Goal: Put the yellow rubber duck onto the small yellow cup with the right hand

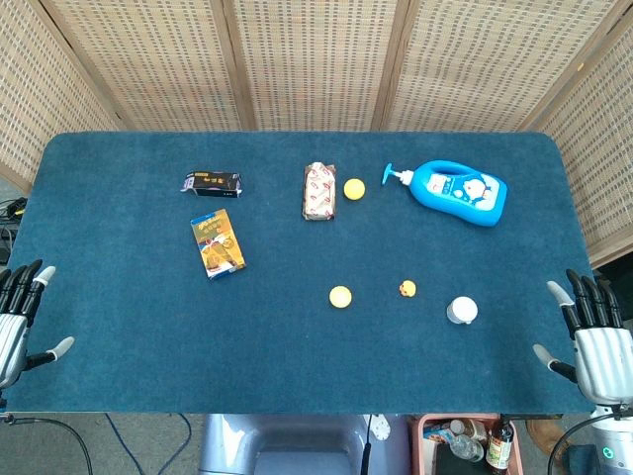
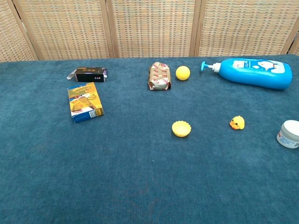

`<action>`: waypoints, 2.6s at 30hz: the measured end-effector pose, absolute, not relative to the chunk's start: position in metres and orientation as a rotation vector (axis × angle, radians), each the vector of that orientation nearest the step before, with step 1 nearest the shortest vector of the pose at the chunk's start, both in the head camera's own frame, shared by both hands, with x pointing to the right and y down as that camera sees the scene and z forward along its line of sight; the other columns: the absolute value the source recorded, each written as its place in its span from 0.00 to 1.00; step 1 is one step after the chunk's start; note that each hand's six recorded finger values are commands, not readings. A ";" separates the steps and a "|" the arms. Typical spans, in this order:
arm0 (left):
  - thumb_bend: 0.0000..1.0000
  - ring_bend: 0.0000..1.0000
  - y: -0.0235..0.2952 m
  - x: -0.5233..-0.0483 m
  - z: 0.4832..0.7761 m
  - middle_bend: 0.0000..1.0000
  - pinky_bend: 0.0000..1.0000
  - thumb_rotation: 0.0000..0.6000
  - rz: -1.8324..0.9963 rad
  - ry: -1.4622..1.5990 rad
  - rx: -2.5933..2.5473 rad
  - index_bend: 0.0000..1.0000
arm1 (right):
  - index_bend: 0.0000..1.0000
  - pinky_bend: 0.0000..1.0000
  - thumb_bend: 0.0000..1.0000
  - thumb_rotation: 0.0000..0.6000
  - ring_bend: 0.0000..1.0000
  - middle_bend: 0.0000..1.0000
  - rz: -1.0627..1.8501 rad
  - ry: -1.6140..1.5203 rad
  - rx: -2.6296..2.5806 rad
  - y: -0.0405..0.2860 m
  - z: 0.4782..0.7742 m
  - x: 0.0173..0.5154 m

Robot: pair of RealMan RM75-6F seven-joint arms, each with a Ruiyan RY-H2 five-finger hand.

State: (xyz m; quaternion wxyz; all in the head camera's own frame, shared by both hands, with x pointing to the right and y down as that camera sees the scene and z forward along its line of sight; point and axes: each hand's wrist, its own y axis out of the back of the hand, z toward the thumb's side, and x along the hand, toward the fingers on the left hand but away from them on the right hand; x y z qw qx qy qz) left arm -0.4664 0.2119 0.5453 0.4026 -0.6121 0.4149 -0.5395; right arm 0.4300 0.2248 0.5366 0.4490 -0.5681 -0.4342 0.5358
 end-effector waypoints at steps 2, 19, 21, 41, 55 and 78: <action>0.00 0.00 0.213 -0.467 0.546 0.00 0.00 1.00 -1.373 1.046 -1.548 0.00 | 0.00 0.00 0.00 1.00 0.00 0.00 1.333 -1.070 -1.409 0.225 0.537 0.430; 0.00 0.00 0.208 -0.466 0.559 0.00 0.00 1.00 -1.385 1.032 -1.543 0.00 | 0.11 0.00 0.00 1.00 0.00 0.00 1.337 -0.877 -1.598 0.175 0.577 0.382; 0.00 0.00 0.207 -0.468 0.559 0.00 0.00 1.00 -1.399 1.032 -1.525 0.00 | 0.17 0.00 0.00 1.00 0.00 0.00 1.329 -0.831 -1.639 0.160 0.588 0.367; 0.00 0.00 0.198 -0.471 0.576 0.00 0.00 1.00 -1.503 1.013 -1.480 0.00 | 0.37 0.00 0.19 1.00 0.00 0.00 1.402 -0.636 -1.779 0.106 0.691 0.288; 0.00 0.00 0.199 -0.471 0.580 0.00 0.00 1.00 -1.515 1.004 -1.492 0.00 | 0.38 0.00 0.22 1.00 0.00 0.00 1.420 -0.595 -1.841 0.115 0.724 0.267; 0.00 0.00 0.200 -0.471 0.580 0.00 0.00 1.00 -1.516 1.004 -1.501 0.00 | 0.50 0.00 0.27 1.00 0.00 0.00 1.486 -0.565 -1.846 0.116 0.741 0.272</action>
